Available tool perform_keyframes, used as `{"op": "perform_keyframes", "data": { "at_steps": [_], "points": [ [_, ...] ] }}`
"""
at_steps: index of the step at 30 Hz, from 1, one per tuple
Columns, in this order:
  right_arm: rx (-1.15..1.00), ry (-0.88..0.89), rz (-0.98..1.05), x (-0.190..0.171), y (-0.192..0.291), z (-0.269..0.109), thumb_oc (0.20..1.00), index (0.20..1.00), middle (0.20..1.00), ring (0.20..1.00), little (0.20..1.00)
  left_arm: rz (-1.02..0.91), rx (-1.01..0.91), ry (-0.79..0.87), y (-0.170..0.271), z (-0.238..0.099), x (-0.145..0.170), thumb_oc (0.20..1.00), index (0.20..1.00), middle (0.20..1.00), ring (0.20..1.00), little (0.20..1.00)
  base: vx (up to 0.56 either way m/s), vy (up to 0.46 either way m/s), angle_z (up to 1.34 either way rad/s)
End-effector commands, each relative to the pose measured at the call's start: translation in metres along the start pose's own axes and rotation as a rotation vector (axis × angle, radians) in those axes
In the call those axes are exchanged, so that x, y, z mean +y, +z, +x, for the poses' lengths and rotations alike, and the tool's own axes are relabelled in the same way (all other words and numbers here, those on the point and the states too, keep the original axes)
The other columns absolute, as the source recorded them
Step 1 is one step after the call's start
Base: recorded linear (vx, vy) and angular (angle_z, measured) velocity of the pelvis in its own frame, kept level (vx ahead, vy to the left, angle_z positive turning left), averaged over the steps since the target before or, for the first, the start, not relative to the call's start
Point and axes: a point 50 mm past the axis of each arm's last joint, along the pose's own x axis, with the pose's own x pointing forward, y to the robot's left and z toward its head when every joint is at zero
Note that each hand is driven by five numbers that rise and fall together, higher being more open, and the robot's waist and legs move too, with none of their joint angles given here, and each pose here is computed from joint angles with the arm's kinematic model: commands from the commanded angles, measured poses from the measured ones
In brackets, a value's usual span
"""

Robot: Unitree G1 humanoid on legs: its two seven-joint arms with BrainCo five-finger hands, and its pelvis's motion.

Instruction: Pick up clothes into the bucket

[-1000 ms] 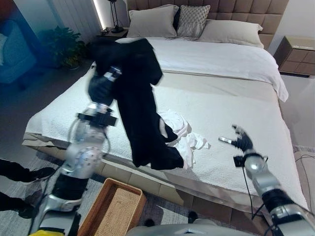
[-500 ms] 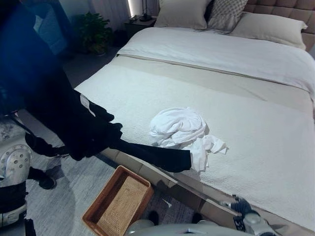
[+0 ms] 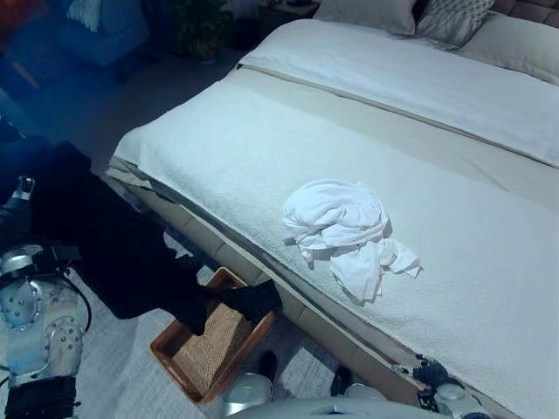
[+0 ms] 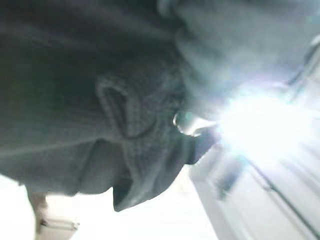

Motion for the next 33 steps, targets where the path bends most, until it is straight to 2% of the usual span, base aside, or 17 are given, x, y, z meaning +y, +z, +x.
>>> {"op": "perform_keyframes", "data": {
  "at_steps": [1, 8, 15, 20, 25, 27, 29, 33],
  "points": [
    [-0.120, -0.033, -0.035, -0.009, 0.031, 0.003, 1.000, 1.000, 1.000, 1.000, 1.000, 0.039, -0.185, -0.014, 0.037, 0.010, 0.007, 0.200, 0.200, 0.200, 0.200, 0.200, -0.01, 0.020, 0.05],
    [-0.144, -0.021, -0.039, -0.003, 0.037, 0.002, 1.000, 1.000, 1.000, 1.000, 1.000, 0.075, -0.187, 0.057, 0.035, 0.005, 0.021, 0.200, 0.200, 0.200, 0.200, 0.200, 0.00, 0.008, 0.05],
    [-0.135, -0.026, -0.055, -0.002, 0.035, 0.003, 1.000, 1.000, 1.000, 1.000, 1.000, 0.194, -0.400, 0.197, 0.085, 0.016, 0.044, 0.200, 0.200, 0.200, 0.200, 0.200, 0.00, 0.000, 0.00],
    [-0.122, -0.026, -0.054, -0.002, 0.033, 0.003, 1.000, 1.000, 1.000, 1.000, 1.000, 0.200, -0.414, 0.192, 0.091, 0.018, 0.046, 0.200, 0.200, 0.200, 0.200, 0.200, 0.00, 0.000, 0.00],
    [-0.133, -0.033, -0.049, -0.005, 0.036, 0.003, 1.000, 1.000, 1.000, 1.000, 1.000, 0.211, -0.247, 0.115, 0.058, 0.014, 0.041, 0.200, 0.200, 0.200, 0.200, 0.200, 0.00, 0.000, 0.00],
    [-0.132, -0.035, -0.048, -0.005, 0.035, 0.003, 1.000, 1.000, 1.000, 1.000, 1.000, 0.209, -0.246, 0.114, 0.057, 0.014, 0.041, 0.200, 0.200, 0.200, 0.200, 0.200, 0.00, 0.000, 0.00],
    [-0.151, -0.041, -0.048, -0.008, 0.040, 0.003, 1.000, 1.000, 1.000, 1.000, 1.000, 0.225, -0.090, 0.067, 0.025, 0.002, 0.039, 0.200, 0.200, 0.200, 0.200, 0.200, -0.04, 0.013, 0.00],
    [-0.177, -0.050, -0.039, -0.011, 0.046, 0.003, 1.000, 1.000, 1.000, 1.000, 1.000, 0.217, 0.021, 0.048, 0.001, -0.008, 0.039, 0.200, 0.200, 0.200, 0.200, 0.200, 0.00, 0.000, 0.00]
  ]
}}
